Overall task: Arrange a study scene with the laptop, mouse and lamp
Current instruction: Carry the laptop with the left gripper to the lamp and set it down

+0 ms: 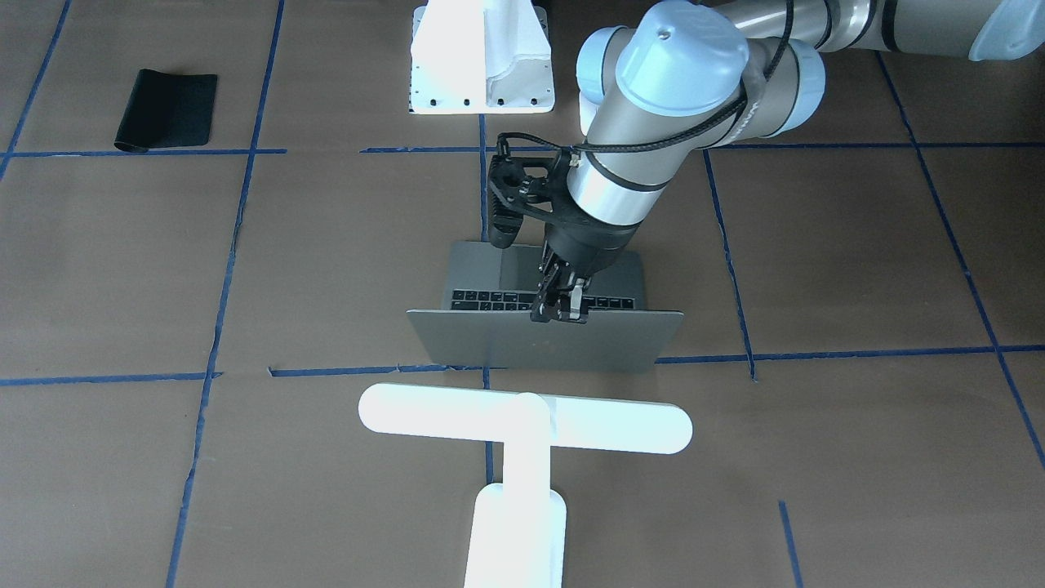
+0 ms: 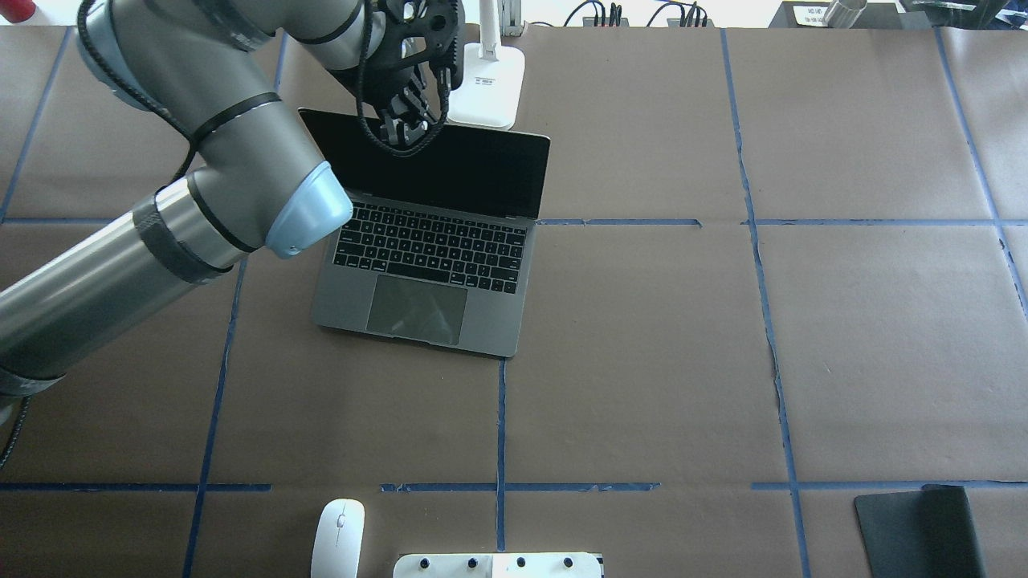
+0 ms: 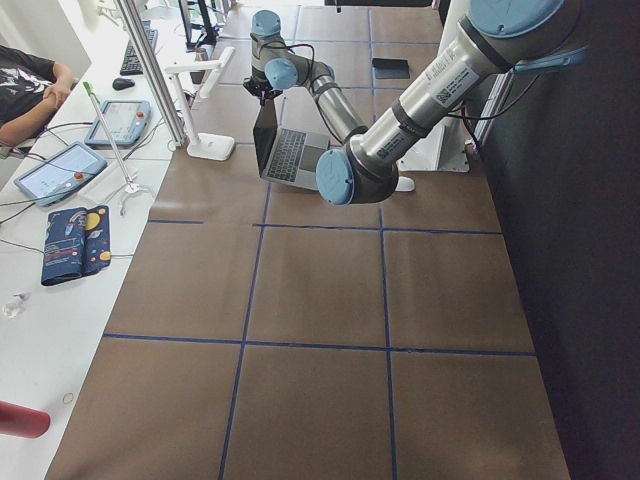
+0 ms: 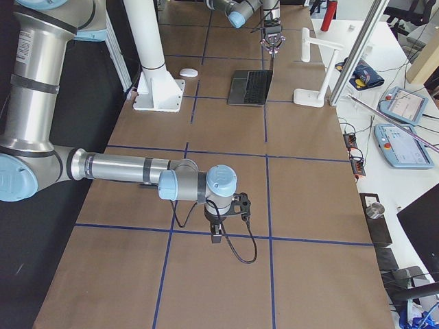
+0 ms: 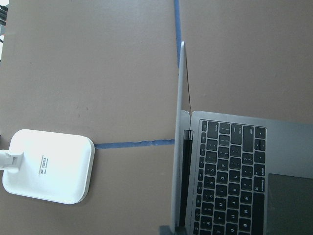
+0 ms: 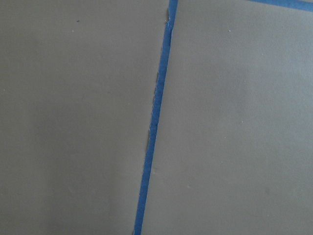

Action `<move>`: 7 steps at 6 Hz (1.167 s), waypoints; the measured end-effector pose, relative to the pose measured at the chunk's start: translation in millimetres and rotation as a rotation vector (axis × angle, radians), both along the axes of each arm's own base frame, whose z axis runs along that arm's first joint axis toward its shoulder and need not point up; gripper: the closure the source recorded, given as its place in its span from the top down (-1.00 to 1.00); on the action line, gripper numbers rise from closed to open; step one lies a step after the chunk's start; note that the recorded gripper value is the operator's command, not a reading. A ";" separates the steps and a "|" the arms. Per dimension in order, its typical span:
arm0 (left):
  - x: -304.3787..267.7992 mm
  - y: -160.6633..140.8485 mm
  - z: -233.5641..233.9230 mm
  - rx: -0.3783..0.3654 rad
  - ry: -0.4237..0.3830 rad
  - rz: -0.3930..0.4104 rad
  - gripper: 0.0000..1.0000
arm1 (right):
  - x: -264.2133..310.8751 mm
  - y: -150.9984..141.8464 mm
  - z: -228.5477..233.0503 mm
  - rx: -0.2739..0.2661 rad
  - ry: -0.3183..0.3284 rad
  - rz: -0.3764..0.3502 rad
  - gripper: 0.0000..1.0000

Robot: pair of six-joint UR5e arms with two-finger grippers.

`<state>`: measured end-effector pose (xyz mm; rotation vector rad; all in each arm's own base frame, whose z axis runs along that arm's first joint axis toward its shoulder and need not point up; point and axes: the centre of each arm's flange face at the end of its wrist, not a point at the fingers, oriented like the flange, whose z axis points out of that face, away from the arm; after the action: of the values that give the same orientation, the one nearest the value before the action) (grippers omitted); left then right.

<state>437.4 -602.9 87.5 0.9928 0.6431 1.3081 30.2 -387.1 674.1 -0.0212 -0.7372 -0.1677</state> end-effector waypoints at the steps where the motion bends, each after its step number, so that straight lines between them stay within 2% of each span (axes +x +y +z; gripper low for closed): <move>1: 11.3 -9.2 -14.8 -0.005 -0.001 -0.027 -0.92 | 0.1 0.0 0.0 0.000 0.000 0.000 1.00; 4: 10.1 -28.2 -15.7 -0.006 -0.030 -0.085 -0.89 | 0.0 0.0 0.0 0.000 0.000 0.000 1.00; 7: 7.9 -46.9 -1.0 -0.001 -0.027 -0.106 -0.58 | 0.0 -0.1 -0.5 0.001 0.000 0.000 1.00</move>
<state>445.3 -649.8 86.5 0.9933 0.5632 1.2255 30.3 -387.2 673.7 -0.0204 -0.7372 -0.1677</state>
